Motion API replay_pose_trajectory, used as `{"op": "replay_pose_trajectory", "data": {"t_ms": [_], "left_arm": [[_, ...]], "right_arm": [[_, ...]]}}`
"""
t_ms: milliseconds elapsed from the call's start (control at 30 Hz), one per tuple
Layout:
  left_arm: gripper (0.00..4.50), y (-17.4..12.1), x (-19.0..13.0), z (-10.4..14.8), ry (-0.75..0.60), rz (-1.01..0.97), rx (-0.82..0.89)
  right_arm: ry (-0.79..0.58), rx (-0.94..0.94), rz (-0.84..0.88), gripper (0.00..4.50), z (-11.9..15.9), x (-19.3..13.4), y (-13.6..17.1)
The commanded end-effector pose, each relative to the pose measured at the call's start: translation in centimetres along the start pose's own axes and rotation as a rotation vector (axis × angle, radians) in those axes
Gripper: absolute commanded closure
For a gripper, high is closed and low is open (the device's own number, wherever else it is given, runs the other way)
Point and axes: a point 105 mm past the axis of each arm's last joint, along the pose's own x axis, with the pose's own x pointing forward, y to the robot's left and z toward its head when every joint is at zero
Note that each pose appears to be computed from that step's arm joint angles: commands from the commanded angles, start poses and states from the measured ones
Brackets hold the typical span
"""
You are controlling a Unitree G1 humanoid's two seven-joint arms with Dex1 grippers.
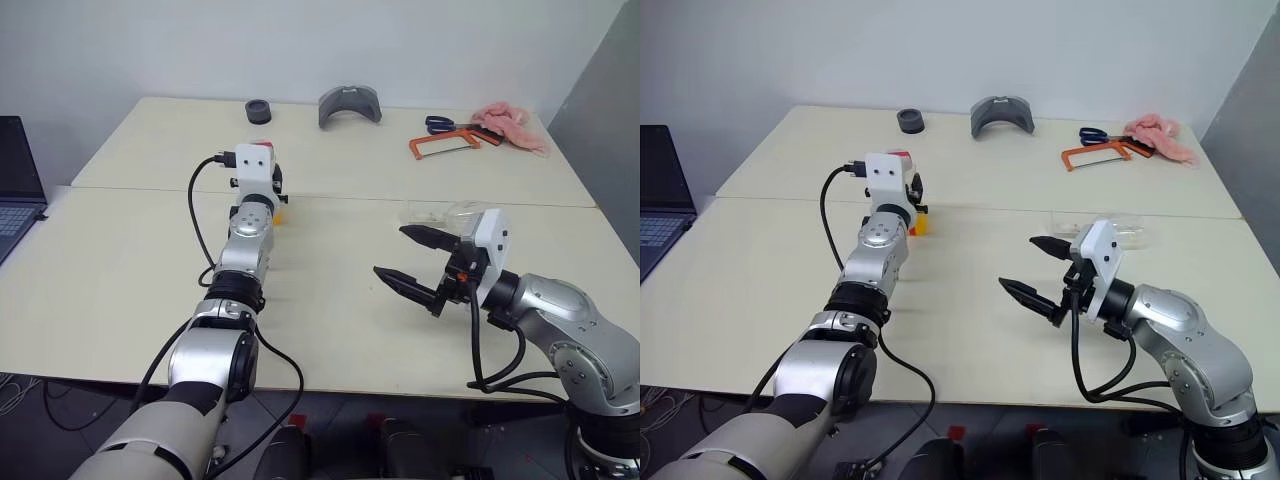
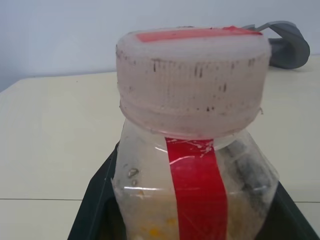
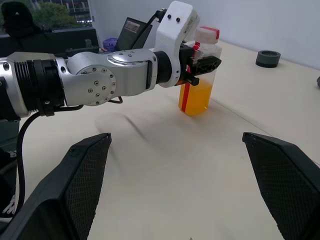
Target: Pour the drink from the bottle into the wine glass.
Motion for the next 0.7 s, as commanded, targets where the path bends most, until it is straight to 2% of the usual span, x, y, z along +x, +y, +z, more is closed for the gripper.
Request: {"op": "replay_pose_trajectory", "data": {"t_ms": [33, 100, 233, 433, 500, 700], "left_arm": [[2.74, -0.8, 0.0, 3.5, -0.143, -0.050, -0.061], [2.74, -1.9, -0.4, 4.0, -0.176, -0.125, -0.120], [2.74, -6.7, -2.7, 4.7, -0.242, -0.448, -0.147], [2.74, -12.3, -8.3, 4.4, -0.256, -1.003, -0.171], [2.74, -13.5, -10.3, 4.3, -0.268, -1.177, -0.133], [2.74, -15.0, -13.5, 4.7, -0.292, -1.486, -0.035]], "right_arm": [[-0.039, -0.041, 0.007, 0.00, 1.2, 0.0, 0.3], [-0.037, -0.056, 0.001, 0.00, 1.3, -0.1, 0.3], [-0.033, -0.089, -0.050, 0.00, 1.7, -1.2, -0.1], [-0.046, -0.100, -0.120, 0.00, 2.4, -2.2, 0.2], [-0.056, -0.107, -0.138, 0.00, 2.8, -2.1, 0.4], [-0.084, -0.124, -0.218, 0.00, 4.1, -0.5, 0.0]]}}
